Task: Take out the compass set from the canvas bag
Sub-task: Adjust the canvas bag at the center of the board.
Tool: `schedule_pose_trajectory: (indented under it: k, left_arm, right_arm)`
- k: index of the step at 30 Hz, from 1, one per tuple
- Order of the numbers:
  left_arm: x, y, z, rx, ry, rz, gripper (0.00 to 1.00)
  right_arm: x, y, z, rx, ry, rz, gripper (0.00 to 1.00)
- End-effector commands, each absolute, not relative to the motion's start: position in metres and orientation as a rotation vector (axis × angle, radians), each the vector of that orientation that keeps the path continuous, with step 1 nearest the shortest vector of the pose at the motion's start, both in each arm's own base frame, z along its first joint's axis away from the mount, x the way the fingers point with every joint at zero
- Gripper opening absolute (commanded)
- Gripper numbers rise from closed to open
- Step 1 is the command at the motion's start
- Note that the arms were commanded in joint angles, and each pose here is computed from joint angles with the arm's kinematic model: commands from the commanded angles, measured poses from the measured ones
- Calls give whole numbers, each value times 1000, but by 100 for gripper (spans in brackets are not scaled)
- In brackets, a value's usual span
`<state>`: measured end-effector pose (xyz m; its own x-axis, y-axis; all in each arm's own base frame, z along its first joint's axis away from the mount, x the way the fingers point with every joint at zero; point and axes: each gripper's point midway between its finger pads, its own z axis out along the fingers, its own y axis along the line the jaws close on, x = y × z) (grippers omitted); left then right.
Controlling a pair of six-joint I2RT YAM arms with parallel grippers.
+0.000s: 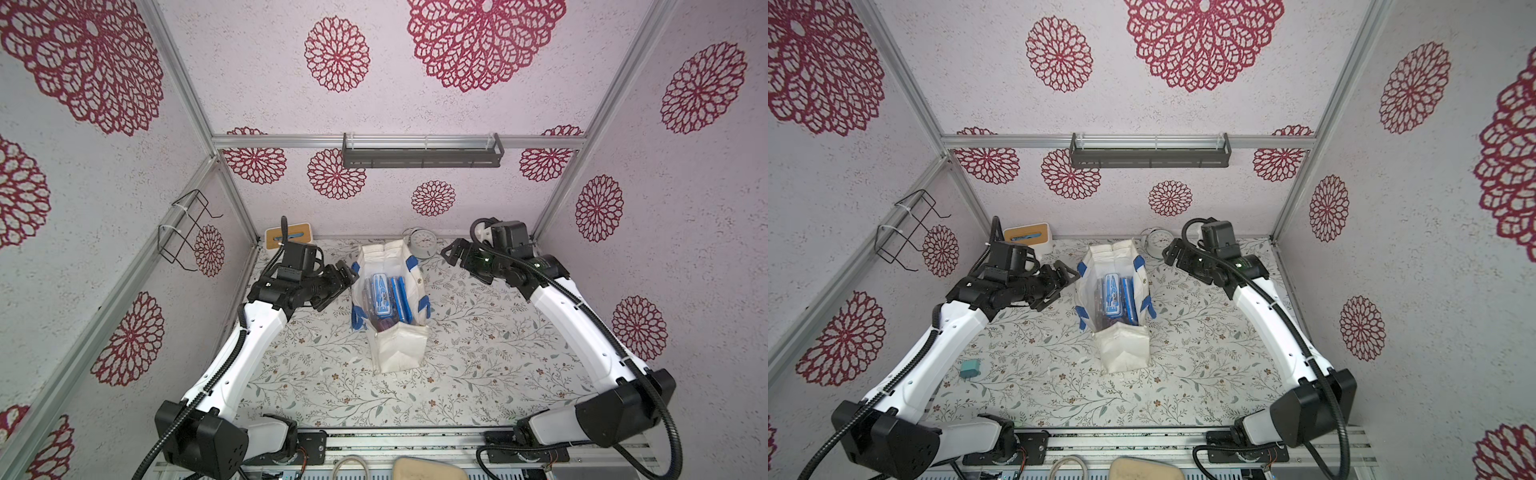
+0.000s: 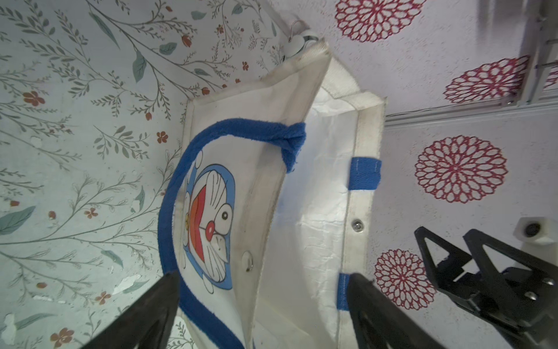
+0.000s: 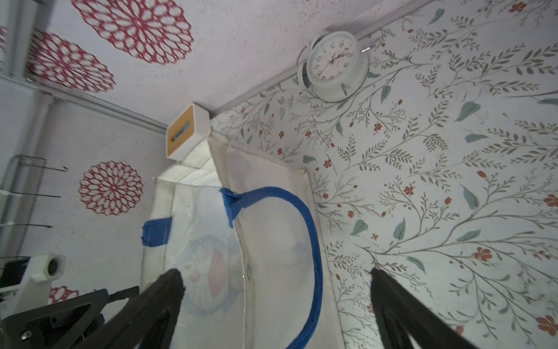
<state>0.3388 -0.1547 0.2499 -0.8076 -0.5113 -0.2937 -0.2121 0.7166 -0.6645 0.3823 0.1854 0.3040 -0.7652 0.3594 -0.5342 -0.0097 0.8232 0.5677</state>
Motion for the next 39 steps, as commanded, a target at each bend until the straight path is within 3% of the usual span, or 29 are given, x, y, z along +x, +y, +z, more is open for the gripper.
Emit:
schedule_pose_trajectory:
  k: [1,6,12,17,26,30,39]
  left_arm:
    - [343,-157,250,-545,2464,-815,89]
    - [349,-162,242,-548,2482,-807,89]
    - [353,-167,236,-541,2505,-786,88]
    - [355,-167,226,-554,2533,-727,83]
    - [379,-182,228,-529,2500,-756,36]
    - [390,-187,243,-461,2485,-747,0]
    - [412,-174,299,-309,2415,-651,0]
  right_arm:
    - [373,168,297,259,2476,479,99]
    - [374,142,311,329,2457,275,99]
    - [364,140,318,339,2373,369,99]
    - [358,138,304,393,2383,406,84]
    - [362,206,292,232,2441,701,65]
    - [362,232,295,160,2463,716,54]
    - [355,295,310,17,2406,892,44]
